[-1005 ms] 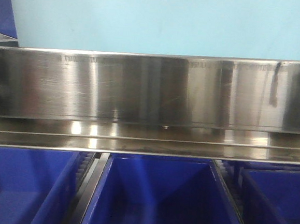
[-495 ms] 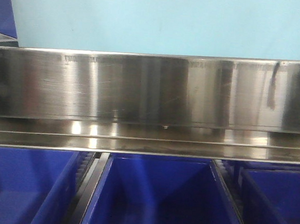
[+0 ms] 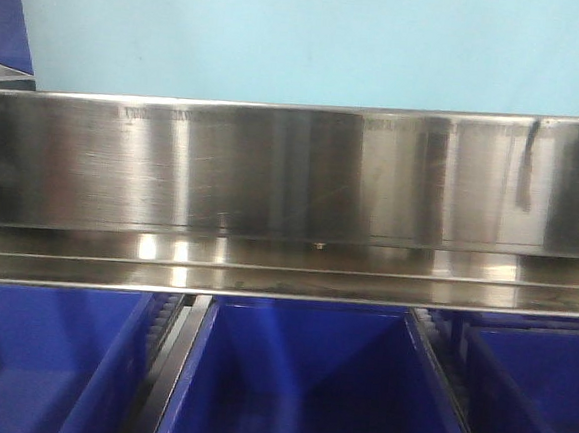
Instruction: Move two blue bins to right shelf middle
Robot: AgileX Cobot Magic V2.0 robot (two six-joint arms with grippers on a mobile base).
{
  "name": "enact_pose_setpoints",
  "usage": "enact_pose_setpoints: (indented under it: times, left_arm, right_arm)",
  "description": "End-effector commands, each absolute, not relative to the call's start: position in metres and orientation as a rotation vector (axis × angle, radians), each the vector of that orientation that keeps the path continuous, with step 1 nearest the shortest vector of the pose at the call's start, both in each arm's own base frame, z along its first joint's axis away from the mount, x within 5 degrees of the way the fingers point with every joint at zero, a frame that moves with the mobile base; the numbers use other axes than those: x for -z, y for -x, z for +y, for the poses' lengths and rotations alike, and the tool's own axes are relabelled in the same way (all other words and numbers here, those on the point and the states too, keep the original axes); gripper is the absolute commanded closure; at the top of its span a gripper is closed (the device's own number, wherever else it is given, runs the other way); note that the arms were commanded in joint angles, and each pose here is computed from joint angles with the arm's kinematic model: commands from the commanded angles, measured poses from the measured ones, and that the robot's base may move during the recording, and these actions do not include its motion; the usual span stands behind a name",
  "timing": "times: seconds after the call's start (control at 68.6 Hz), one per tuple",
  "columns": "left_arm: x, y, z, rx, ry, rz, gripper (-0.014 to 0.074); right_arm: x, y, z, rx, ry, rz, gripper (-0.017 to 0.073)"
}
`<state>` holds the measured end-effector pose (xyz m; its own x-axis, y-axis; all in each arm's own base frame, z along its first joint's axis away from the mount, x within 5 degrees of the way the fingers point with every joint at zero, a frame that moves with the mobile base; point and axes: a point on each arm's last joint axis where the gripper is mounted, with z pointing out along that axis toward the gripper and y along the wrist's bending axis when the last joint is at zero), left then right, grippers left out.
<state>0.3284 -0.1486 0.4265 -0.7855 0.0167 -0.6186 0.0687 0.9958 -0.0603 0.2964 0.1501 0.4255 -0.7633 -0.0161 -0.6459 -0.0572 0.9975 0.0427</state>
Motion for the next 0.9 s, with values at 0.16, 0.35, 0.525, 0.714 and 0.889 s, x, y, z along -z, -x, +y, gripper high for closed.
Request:
enact_pose_setpoints:
  times: [0.16, 0.35, 0.525, 0.714, 0.889]
  left_arm:
    - [-0.452, -0.319, -0.140, 0.076, -0.065, 2.355, 0.0285]
    - [-0.455, -0.316, -0.138, 0.067, -0.062, 2.341, 0.0285]
    - [-0.463, -0.313, -0.136, 0.079, -0.057, 2.319, 0.0285]
    - [-0.479, -0.305, -0.132, 0.106, -0.046, 2.269, 0.0285]
    - [-0.494, -0.296, -0.127, 0.129, -0.038, 2.222, 0.0285]
  right_arm:
    - [-0.434, -0.294, 0.150, -0.089, 0.072, 2.386, 0.0189]
    - [-0.434, -0.292, 0.148, -0.071, 0.072, 2.401, 0.0144]
    - [-0.443, -0.285, 0.144, -0.090, 0.067, 2.372, 0.0146]
    - [-0.461, -0.273, 0.137, -0.119, 0.067, 2.317, 0.0146]
    - [-0.477, -0.262, 0.130, -0.120, 0.112, 2.267, 0.0146]
